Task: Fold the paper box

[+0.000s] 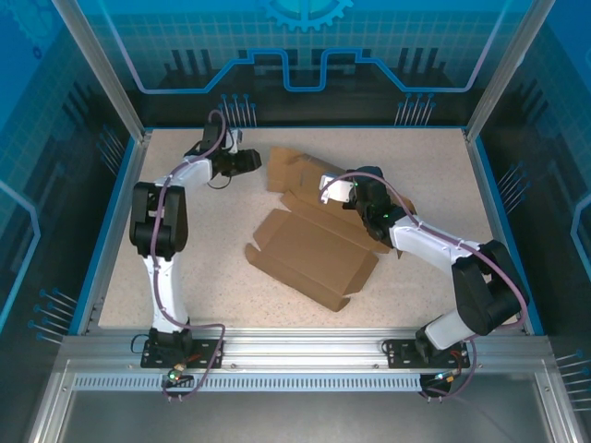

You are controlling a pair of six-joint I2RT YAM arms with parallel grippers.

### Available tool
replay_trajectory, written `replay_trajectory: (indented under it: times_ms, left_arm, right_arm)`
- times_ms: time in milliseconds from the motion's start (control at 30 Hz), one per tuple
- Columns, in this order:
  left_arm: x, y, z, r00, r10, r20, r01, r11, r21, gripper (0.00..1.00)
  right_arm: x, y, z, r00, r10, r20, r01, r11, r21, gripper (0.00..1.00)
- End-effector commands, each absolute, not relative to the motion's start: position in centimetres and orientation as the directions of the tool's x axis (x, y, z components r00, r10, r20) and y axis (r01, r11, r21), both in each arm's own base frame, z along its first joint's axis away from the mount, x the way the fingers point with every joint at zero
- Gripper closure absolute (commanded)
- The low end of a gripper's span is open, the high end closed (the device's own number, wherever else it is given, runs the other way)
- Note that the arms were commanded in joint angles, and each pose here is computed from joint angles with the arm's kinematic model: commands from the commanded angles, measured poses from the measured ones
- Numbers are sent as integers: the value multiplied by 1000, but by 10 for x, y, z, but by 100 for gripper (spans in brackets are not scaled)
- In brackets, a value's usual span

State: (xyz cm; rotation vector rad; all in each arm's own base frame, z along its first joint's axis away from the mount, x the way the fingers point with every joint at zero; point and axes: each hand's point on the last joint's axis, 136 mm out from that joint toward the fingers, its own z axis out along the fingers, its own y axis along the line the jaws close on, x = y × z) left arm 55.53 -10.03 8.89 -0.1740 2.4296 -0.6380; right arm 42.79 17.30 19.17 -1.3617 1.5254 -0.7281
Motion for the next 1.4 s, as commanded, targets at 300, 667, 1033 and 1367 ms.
replay_trajectory:
  times_ms: [300,667,1033,1367]
  left_arm:
    - [533,-164,112,-817,-168,-552,304,688,-659,40]
    - [516,-175,124,-803,-142,-579,381,624,-682,43]
    - [533,-123,140,-703,-165,-692,282,828,-484,44]
    - [570,-111,133,-722,-201,-662,192,861,-470,43]
  right_arm:
    - [429,173,216,64,-945,-322,-359,279,-891,96]
    - [428,170,214,53,-942,-333,-364,292,-884,96]
    - [423,161,206,85,-957,-278,-410,221,-885,96]
    - [420,163,205,127,-954,-273,-422,197,-885,97]
